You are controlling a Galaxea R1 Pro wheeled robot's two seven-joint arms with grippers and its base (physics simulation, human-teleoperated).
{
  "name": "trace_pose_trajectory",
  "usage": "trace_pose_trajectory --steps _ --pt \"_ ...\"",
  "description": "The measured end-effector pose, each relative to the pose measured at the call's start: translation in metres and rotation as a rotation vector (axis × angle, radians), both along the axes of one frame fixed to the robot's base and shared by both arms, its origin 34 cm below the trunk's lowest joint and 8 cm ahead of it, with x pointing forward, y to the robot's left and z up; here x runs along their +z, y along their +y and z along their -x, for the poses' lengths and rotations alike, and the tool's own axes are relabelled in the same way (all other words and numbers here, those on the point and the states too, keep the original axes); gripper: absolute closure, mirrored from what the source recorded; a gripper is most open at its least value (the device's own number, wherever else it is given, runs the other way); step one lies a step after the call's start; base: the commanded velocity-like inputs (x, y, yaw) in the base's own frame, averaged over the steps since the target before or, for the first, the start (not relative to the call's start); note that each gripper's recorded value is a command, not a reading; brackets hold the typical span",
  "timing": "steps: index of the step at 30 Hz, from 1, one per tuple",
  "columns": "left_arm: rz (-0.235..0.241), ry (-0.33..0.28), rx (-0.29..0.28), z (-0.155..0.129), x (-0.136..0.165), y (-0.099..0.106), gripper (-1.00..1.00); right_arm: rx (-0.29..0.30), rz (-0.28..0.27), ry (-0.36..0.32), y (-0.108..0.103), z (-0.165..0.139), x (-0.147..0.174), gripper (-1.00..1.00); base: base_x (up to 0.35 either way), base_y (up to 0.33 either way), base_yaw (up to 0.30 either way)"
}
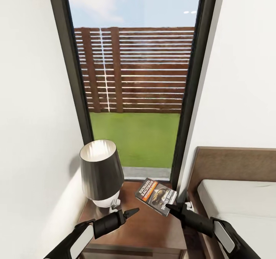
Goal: In the bedroom, move the book from the bed onto either nightstand, and place the two sandals side by side next to the bed.
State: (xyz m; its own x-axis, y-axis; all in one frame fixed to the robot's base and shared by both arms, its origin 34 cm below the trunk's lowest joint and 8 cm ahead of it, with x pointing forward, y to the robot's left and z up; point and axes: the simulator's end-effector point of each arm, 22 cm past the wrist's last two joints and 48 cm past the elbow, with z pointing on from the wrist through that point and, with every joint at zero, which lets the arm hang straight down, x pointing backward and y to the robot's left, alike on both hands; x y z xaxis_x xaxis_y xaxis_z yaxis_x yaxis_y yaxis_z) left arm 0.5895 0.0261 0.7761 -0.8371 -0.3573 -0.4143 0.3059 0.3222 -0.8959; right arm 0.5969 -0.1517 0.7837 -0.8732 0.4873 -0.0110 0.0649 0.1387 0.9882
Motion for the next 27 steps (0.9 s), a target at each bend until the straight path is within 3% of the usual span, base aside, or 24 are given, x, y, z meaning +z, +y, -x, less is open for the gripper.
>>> trace_pose_trajectory --steps 8,27 --pt "0.000 0.000 0.000 0.000 0.000 0.000 -1.00 -0.002 0.003 0.005 0.000 0.000 -0.001 1.00 0.000 0.000 0.000" --pt "-0.001 0.000 0.000 0.001 -0.032 0.000 -1.00 -0.001 0.005 0.005 0.000 0.001 -0.033 1.00 0.000 0.000 0.000"
